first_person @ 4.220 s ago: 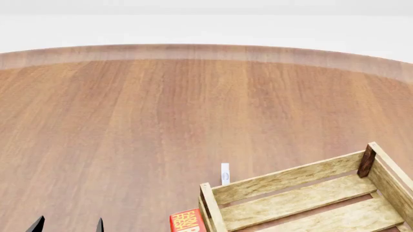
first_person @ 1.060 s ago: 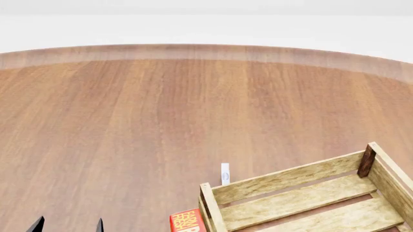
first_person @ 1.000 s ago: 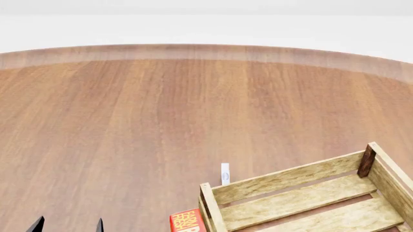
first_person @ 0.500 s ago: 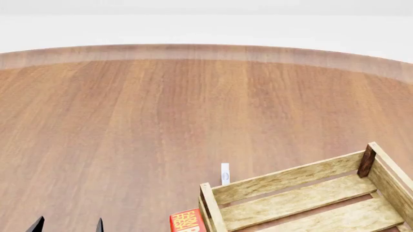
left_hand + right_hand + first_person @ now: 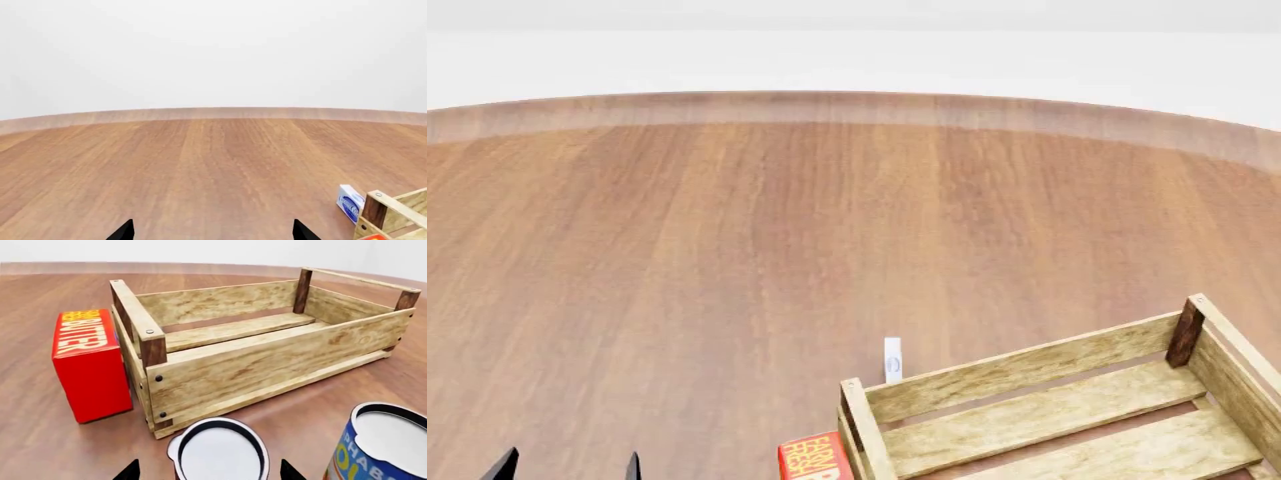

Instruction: Pick up the tomato sauce, and put it in the wooden tray.

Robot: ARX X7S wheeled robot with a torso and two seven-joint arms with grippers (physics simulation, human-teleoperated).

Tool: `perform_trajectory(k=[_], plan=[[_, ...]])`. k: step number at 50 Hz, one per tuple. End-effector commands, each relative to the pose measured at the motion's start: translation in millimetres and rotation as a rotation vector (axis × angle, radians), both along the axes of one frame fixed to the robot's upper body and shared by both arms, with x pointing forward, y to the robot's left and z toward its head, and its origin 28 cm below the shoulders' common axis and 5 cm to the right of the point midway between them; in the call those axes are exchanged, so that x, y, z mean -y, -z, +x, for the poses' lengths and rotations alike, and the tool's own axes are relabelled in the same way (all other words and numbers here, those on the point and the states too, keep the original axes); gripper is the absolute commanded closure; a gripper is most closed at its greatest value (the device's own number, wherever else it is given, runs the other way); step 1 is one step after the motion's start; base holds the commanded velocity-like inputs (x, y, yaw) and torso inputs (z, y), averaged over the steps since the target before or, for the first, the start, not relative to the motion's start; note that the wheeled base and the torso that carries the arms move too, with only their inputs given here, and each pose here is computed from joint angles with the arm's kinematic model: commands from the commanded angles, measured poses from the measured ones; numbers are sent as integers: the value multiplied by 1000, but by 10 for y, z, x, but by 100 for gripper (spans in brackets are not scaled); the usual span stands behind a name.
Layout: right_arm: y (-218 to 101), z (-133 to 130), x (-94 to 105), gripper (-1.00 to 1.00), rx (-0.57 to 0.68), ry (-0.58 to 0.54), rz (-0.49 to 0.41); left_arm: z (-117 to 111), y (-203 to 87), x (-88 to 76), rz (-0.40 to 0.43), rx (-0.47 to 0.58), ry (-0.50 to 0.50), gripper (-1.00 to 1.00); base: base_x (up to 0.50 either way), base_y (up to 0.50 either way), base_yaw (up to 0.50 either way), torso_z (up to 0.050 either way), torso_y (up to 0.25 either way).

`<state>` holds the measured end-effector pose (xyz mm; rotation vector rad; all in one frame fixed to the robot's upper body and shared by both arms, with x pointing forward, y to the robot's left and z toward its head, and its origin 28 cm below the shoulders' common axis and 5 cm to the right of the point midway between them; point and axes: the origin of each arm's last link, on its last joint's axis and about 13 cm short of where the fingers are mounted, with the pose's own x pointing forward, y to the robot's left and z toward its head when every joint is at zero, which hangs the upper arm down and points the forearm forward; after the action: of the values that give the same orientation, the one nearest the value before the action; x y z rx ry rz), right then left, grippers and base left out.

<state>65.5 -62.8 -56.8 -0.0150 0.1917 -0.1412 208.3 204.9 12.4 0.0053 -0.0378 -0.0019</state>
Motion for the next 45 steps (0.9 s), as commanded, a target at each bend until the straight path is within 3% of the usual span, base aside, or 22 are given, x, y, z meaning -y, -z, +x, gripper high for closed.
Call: perform_trajectory(k=[1, 45], plan=[[43, 20, -6, -100, -19, -6, -5, 2, 4, -2, 0, 0, 0, -100, 0, 0, 0, 0, 0], [147, 117, -12, -100, -62, 8, 0, 3, 5, -1, 3, 1, 1, -100, 0, 0, 0, 0, 0]])
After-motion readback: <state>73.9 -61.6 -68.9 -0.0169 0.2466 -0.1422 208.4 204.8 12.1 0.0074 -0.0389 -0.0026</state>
